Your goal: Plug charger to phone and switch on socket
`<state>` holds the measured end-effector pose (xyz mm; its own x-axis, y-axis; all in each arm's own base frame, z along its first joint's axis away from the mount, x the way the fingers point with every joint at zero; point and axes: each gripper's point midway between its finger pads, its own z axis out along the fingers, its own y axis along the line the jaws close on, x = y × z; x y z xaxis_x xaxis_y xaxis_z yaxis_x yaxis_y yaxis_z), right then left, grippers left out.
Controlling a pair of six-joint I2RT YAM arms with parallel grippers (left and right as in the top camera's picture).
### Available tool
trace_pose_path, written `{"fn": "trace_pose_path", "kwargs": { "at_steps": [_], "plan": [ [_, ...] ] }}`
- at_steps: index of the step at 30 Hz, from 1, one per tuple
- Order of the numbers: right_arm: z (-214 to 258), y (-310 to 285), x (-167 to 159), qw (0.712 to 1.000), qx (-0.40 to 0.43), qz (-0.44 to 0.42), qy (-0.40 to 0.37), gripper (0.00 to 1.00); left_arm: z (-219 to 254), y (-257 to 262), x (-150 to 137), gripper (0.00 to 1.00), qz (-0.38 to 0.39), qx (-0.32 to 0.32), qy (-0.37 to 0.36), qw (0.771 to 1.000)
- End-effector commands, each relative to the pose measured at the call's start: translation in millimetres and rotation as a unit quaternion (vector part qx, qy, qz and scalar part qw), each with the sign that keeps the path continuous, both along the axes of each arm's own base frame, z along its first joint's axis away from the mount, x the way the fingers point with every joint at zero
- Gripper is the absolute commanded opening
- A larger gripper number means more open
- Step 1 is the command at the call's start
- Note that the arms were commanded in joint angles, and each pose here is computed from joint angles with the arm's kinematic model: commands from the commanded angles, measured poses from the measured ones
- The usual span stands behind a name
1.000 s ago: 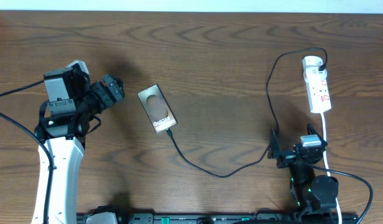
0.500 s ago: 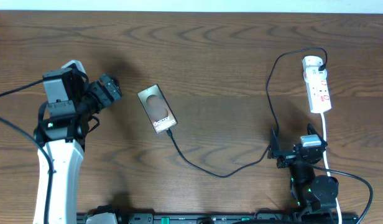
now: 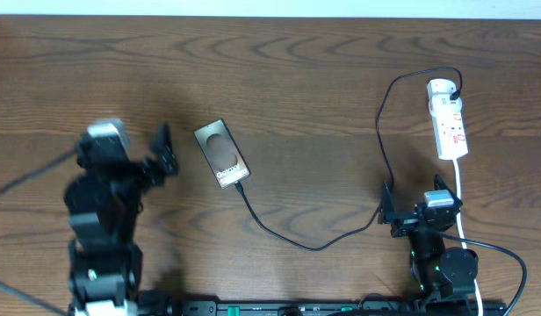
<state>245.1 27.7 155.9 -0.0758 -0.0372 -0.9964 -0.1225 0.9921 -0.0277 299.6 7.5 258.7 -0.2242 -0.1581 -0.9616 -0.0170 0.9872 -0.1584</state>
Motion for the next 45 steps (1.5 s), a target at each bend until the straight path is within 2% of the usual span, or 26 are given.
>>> {"fn": "trace_pose_path", "kwargs": {
  "at_steps": [1, 9, 15, 19, 45],
  "plan": [
    [1, 2, -1, 1.0, 0.008, 0.005, -0.002, 0.99, -16, -9, -21, 0.99, -0.03, 0.096, -0.032, 0.994],
    [1, 2, -1, 1.0, 0.008, 0.005, -0.002, 0.99, -72, -8, -51, 0.99, -0.019, 0.107, -0.062, 0.992],
    [1, 2, -1, 1.0, 0.008, 0.005, -0.002, 0.99, -99, -8, -55, 0.99, -0.019, 0.107, -0.072, 0.991],
    [1, 2, -1, 1.0, 0.008, 0.005, -0.002, 0.99, -120, -7, -56, 0.99, -0.02, 0.105, -0.042, 0.993],
    [1, 2, -1, 1.0, 0.008, 0.005, -0.002, 0.99, -120, -8, -55, 0.99, -0.021, 0.104, -0.041, 0.994]
  ]
}}
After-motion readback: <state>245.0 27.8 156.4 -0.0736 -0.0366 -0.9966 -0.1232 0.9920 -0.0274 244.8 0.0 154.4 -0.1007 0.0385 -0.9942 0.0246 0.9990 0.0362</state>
